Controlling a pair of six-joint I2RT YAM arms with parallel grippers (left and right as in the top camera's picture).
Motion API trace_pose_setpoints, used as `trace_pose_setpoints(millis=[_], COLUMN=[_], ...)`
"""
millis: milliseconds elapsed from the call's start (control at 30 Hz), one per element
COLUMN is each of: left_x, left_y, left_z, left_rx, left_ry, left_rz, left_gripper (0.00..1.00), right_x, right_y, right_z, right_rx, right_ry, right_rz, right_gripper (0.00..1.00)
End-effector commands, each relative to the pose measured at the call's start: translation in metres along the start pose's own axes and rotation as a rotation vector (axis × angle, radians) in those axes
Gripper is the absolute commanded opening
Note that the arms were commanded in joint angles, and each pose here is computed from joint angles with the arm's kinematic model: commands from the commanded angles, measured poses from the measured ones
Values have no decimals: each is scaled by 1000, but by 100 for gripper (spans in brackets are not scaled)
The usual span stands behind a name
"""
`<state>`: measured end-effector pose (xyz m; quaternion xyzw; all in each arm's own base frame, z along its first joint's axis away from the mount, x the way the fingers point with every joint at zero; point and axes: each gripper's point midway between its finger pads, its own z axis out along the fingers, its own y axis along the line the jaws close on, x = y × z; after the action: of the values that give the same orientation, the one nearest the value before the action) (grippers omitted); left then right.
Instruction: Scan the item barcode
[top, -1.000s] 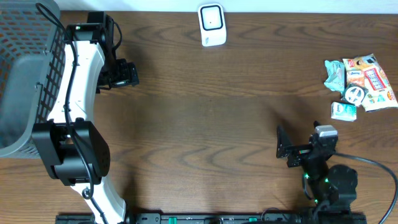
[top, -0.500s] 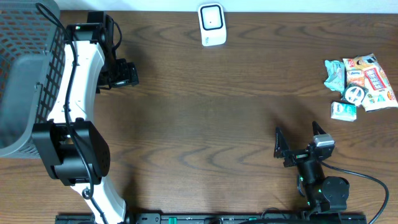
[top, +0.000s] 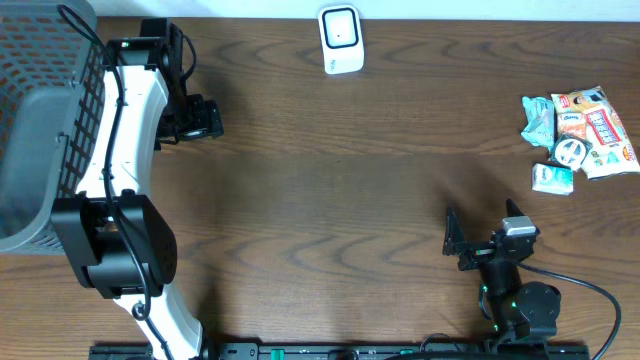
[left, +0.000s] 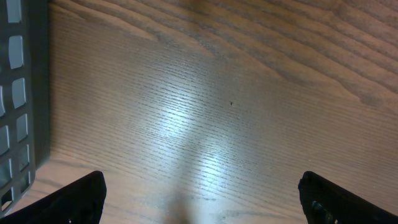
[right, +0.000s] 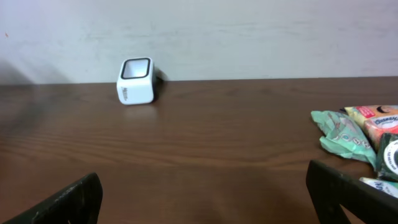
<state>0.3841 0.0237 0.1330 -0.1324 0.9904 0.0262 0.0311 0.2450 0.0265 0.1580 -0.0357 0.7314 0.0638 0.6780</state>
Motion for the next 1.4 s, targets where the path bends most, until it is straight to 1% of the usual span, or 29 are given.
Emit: trace_pose_setpoints(millis=[0, 367, 1367], left_x=[2, 2, 2], left_y=[2, 2, 2], left_z=[3, 3, 3], left_rx=[-12, -12, -12], left_ry=[12, 12, 12], left_rz=[-13, -13, -13], left_gripper=[98, 98, 98], right_x=[1, 1, 0], right_y=[-9, -15, -14], right_z=[-1, -1, -1], right_rx=[43, 79, 72], right_ry=[-1, 3, -3], right_rz=[-41, -40, -44], right_gripper=[99, 99, 99])
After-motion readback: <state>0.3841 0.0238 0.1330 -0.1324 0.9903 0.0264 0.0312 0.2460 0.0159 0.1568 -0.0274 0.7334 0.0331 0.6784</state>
